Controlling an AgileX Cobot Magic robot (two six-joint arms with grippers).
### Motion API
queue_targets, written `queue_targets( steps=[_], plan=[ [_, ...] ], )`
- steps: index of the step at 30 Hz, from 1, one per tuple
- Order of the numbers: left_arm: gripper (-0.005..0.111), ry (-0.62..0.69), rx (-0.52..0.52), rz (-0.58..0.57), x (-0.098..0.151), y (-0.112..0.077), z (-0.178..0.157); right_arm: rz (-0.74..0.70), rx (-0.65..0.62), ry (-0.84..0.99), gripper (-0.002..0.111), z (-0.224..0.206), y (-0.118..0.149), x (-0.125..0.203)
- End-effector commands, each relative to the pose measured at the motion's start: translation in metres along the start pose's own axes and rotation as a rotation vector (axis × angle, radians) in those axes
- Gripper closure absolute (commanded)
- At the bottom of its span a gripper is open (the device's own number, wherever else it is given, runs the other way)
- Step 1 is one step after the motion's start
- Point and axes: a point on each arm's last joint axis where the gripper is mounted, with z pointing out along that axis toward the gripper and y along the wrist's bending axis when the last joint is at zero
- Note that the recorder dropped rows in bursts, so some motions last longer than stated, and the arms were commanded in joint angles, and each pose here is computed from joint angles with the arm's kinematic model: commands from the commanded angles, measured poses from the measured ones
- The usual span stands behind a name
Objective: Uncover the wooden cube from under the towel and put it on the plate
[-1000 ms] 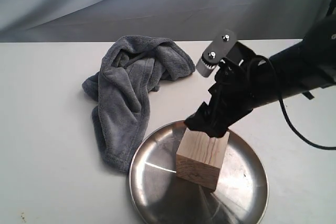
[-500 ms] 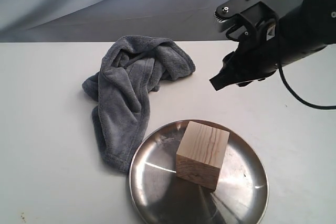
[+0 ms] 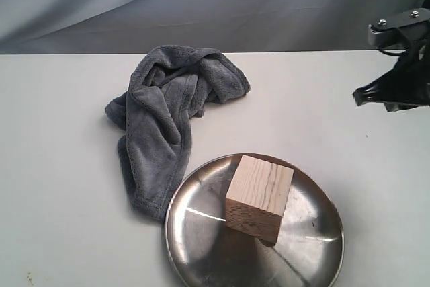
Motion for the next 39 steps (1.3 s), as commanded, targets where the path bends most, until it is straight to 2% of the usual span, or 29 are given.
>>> queue_targets(
  steps=[1, 5, 9, 19, 26, 34, 39],
  plan=[
    [0.107, -0.005, -0.002, 0.003, 0.001, 0.000, 0.000, 0.111, 0.053, 0.038, 0.108, 0.001, -0.039, 0.009],
    [0.107, -0.005, -0.002, 0.003, 0.001, 0.000, 0.000, 0.196, 0.084, 0.073, 0.108, 0.001, -0.064, 0.020],
    [0.107, -0.005, -0.002, 0.003, 0.001, 0.000, 0.000, 0.244, 0.104, 0.101, 0.108, 0.001, -0.078, 0.027],
    [0.107, -0.005, -0.002, 0.003, 0.001, 0.000, 0.000, 0.258, 0.106, 0.184, 0.108, -0.006, -0.080, 0.036],
    [0.107, -0.005, -0.002, 0.003, 0.001, 0.000, 0.000, 0.392, 0.143, 0.032, 0.108, -0.033, -0.077, 0.045],
    [0.107, -0.005, -0.002, 0.003, 0.001, 0.000, 0.000, 0.390, 0.145, -0.124, 0.108, -0.058, -0.063, 0.073],
    [0.107, -0.005, -0.002, 0.003, 0.001, 0.000, 0.000, 0.443, 0.146, -0.212, 0.108, -0.076, -0.059, 0.082]
  ],
)
